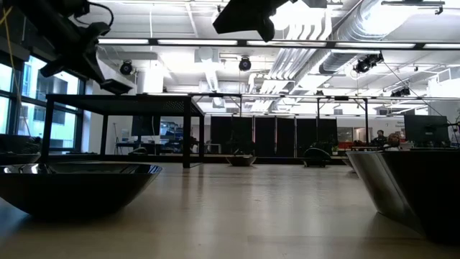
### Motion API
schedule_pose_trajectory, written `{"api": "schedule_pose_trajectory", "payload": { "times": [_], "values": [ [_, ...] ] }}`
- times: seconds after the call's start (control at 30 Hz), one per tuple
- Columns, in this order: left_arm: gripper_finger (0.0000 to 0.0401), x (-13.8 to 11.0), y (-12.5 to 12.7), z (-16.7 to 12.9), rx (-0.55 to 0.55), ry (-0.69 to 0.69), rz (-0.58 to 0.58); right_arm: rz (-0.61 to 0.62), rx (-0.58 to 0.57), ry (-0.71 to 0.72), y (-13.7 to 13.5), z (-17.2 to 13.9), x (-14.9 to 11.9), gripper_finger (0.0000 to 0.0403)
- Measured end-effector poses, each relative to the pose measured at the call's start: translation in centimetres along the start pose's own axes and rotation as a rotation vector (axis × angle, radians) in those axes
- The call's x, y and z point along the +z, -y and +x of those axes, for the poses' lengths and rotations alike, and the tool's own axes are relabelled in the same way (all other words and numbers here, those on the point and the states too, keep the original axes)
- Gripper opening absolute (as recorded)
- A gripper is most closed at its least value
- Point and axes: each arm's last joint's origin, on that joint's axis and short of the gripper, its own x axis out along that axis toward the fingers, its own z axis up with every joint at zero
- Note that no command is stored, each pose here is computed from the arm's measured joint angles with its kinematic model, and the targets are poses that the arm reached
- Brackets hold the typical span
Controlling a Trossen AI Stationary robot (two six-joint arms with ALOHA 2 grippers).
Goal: Pick & Place Mini shaped plates
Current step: Put the black square plate on the shelf, then put the black leaf shaped plate on the shelf
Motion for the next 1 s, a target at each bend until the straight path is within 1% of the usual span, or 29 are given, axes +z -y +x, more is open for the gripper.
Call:
{"api": "schedule_pose_trajectory", "payload": {
  "times": [0.13,0.33,0.53,0.63,0.8,0.93,1.0],
  "values": [
    [0.0000,0.4,-0.8,0.2,0.003,-0.011,-0.025,0.000,-0.003,0.001,0.0,0.0,0.0,0.0058],
    [0.0000,0.4,-1.8,0.5,0.036,-0.069,-0.065,0.002,-0.004,0.001,0.0,0.0,0.0,0.0058],
    [0.0004,0.4,-2.1,0.4,0.060,-0.068,-0.071,0.003,-0.004,0.001,0.0,0.0,0.0,0.0058],
    [0.0016,0.4,-2.2,0.4,0.078,-0.065,-0.069,0.003,-0.012,0.003,0.0,0.0,0.0,0.0058],
    [0.0047,0.6,-2.0,0.1,0.093,-0.050,-0.052,0.004,-0.012,0.003,0.0,0.0,0.0,0.0061],
    [0.0068,1.5,-1.4,-0.9,0.110,0.001,-0.015,0.008,-0.002,0.001,0.0,0.0,0.0,0.0064],
    [0.0072,2.0,-1.0,-1.5,0.091,0.024,0.022,0.019,0.010,-0.005,0.0,0.0,0.0,0.0061]
  ]
}}
